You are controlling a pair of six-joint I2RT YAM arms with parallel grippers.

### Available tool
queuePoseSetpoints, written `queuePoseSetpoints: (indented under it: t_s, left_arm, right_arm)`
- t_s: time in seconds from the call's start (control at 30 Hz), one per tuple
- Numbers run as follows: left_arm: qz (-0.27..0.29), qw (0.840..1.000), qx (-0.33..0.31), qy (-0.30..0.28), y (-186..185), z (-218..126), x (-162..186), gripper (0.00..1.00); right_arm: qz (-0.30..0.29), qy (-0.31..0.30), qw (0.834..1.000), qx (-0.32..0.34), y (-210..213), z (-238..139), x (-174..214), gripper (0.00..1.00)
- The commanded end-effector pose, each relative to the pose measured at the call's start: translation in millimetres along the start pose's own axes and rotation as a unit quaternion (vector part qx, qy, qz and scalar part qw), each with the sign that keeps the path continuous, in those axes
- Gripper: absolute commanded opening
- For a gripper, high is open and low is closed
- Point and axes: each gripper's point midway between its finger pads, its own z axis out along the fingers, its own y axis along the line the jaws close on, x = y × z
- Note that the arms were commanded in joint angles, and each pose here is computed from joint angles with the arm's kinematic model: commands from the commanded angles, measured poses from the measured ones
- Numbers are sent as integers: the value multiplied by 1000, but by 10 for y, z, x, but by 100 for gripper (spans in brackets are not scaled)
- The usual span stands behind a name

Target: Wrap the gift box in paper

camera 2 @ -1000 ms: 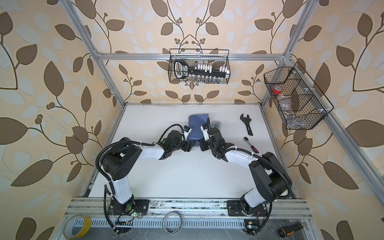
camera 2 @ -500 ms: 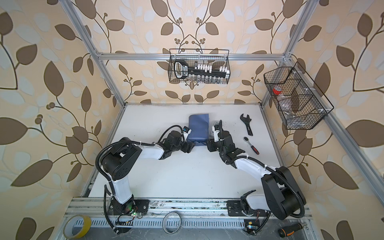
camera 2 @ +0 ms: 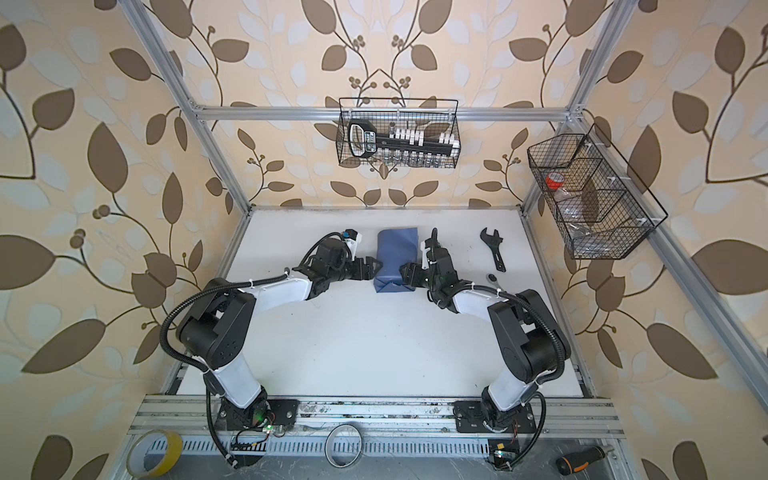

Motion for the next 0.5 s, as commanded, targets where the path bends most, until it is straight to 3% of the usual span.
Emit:
queuePoseSetpoints:
  t_s: [0.0,0.17,0.47]
  left_arm:
    - [-42,997,30,51,-101,199,107,84]
    - [-54,995,49,71,-129,311,166,76]
    - [-79,992,69,70,-224,-109,460,72]
  right_arm:
    - [13,1,999,-31,114,107,-69,73]
    - [10,27,998,-54,178,161,44,68]
    - [-23,72,994,-79,436,30,372,64]
